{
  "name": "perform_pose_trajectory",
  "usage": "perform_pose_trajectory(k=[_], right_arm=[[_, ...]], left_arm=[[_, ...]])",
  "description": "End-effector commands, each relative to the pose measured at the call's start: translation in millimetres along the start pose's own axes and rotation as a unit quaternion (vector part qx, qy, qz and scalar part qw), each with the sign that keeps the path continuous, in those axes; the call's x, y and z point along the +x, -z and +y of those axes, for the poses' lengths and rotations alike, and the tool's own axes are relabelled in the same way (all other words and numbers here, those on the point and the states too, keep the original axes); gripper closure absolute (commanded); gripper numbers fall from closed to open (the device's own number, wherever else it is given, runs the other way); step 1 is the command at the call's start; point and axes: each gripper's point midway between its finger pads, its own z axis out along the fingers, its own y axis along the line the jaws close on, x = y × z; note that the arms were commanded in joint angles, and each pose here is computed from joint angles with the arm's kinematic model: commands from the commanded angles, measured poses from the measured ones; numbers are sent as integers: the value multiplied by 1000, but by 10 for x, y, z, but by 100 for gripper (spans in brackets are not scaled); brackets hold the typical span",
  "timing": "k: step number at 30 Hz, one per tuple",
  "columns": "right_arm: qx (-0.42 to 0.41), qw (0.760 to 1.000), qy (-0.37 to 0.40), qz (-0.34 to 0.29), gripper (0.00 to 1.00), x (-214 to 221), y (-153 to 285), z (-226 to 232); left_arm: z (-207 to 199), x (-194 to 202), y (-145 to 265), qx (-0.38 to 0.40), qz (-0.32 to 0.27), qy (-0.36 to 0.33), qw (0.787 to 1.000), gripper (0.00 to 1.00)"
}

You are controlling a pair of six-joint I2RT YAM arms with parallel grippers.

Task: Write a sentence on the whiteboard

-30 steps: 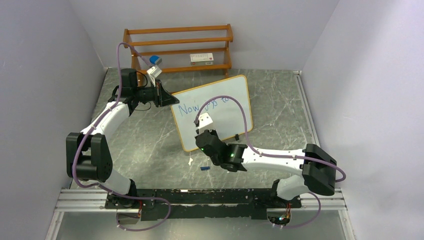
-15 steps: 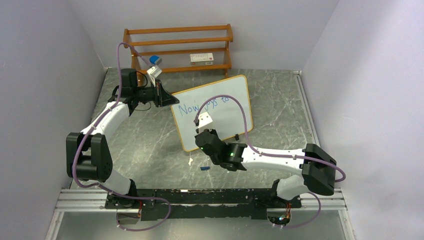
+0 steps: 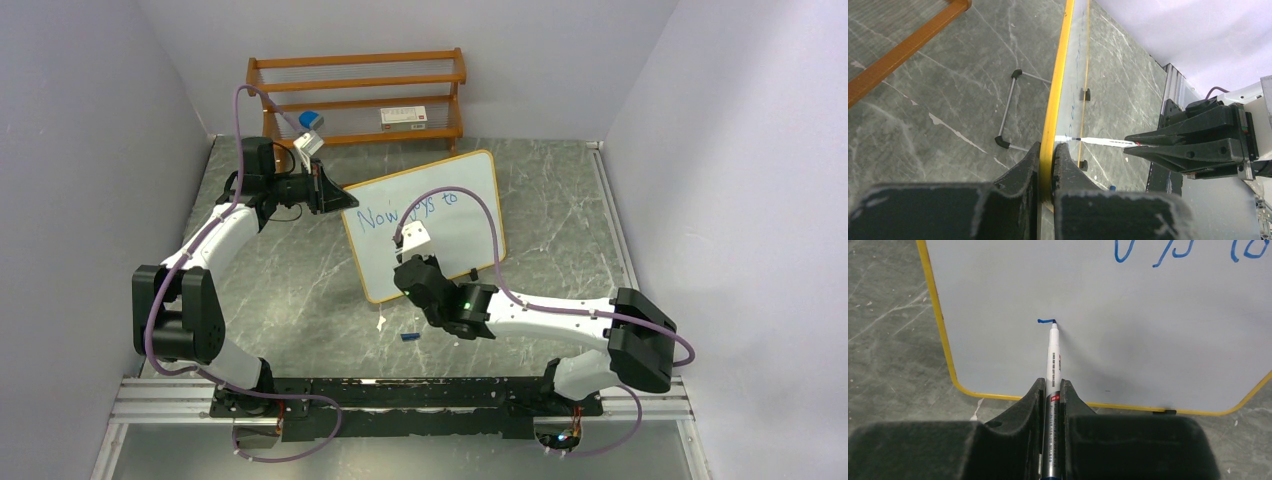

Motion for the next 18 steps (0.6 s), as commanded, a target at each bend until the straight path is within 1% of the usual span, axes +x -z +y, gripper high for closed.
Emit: perform_pose_trajectory(k=[1, 18], right_arm=[[30, 999, -16, -11, 100, -111, 14, -158], [22, 999, -17, -30, 100, -247, -8, -107]], left_arm=[[385, 581, -110, -81, 70, 11, 994, 95], [386, 576, -108, -82, 69, 11, 994, 95]])
